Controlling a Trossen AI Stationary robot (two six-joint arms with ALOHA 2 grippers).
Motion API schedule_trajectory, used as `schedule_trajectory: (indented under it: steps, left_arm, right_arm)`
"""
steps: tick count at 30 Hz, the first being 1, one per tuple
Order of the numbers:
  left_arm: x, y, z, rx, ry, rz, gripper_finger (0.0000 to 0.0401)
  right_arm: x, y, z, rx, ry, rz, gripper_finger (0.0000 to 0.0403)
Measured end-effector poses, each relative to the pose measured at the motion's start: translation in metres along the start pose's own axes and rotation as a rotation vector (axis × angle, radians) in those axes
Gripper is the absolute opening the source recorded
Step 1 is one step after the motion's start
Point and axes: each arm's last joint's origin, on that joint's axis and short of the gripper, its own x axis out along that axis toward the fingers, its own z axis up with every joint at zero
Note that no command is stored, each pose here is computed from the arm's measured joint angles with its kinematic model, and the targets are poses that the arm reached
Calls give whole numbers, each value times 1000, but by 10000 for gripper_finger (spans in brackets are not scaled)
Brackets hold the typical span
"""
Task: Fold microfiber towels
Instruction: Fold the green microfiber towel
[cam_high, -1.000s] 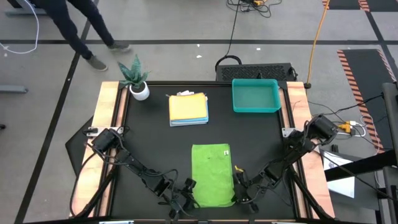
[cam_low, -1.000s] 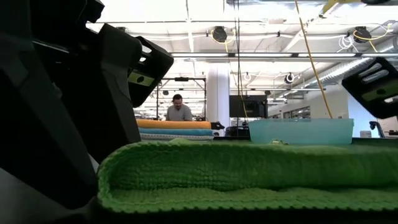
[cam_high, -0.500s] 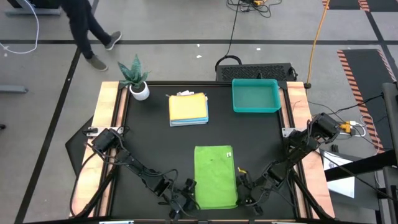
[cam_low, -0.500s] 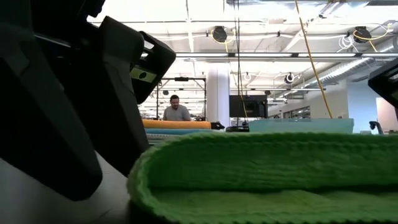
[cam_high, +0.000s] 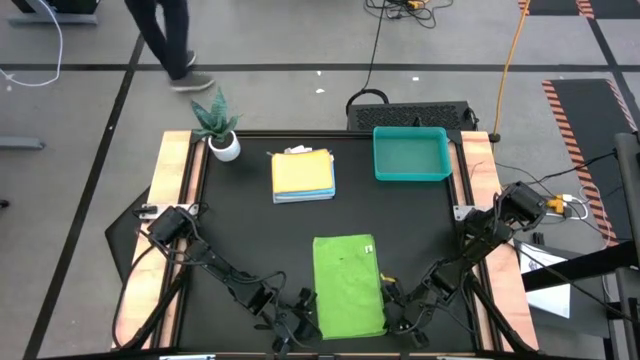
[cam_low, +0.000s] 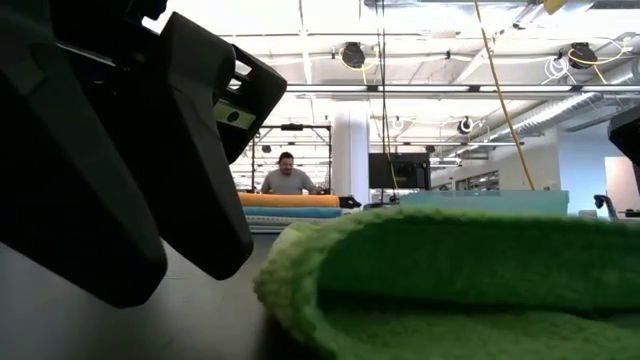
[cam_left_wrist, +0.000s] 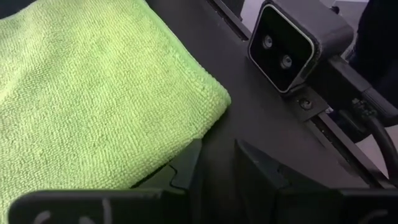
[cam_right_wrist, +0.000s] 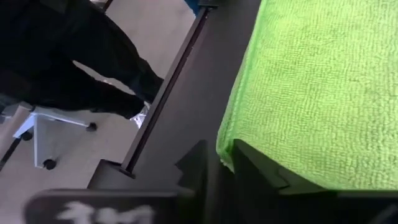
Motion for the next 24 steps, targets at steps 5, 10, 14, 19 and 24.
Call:
schedule_trajectory:
  steps: [5, 10, 14, 19, 24]
  left_arm:
    - [0, 0, 0, -1, 0, 0, 93]
    - [0, 0, 0, -2, 0, -2, 93]
    - [0, -2, 0, 1, -1, -6, 93]
    - [-1, -4, 2, 48, -19, -5, 93]
    - [-1, -5, 5, 122, -61, 32, 93]
  right_arm:
    - [0, 1, 2, -25, -20, 11, 146]
    - [0, 3, 3, -89, -38, 19, 199]
    - [0, 4, -2, -147, -19, -36, 209]
    - [0, 7, -6, -195, -19, -82, 199]
    - [4, 8, -10, -232, -18, -99, 184]
